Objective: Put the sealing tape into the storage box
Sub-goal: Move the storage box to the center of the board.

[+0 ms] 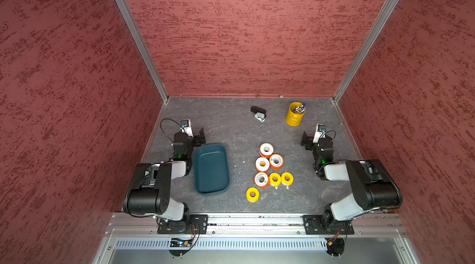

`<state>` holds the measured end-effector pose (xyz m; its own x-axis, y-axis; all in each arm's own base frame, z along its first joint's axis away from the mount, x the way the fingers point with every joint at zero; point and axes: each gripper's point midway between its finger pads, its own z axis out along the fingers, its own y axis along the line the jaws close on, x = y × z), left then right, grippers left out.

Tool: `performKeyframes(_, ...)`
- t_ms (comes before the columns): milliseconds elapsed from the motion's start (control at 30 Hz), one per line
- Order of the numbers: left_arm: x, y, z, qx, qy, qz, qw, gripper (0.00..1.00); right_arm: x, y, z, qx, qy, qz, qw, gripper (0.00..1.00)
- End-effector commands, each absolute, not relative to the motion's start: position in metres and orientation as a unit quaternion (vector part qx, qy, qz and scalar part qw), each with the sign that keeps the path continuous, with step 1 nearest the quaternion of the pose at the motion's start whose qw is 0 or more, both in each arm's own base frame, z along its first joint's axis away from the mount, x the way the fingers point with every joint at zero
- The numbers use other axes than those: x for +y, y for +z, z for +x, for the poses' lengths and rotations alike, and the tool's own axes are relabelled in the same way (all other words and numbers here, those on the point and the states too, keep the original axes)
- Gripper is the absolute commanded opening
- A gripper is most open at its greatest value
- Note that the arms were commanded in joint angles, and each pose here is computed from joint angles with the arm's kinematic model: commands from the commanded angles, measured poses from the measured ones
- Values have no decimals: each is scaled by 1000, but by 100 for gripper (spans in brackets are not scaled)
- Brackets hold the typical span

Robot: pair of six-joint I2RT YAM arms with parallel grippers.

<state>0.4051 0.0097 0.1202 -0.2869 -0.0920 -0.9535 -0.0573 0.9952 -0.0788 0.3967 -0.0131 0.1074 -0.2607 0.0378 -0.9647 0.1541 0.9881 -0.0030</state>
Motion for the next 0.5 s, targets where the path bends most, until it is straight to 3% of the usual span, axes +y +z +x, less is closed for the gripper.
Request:
performKeyframes(0,7,120,406,800,-16,-37,598,100,-13,118,401,781,-40,62,620,99)
performKeyframes(467,9,120,406,802,-27,-38,596,100,-12,119,401,780,-39,62,621,98)
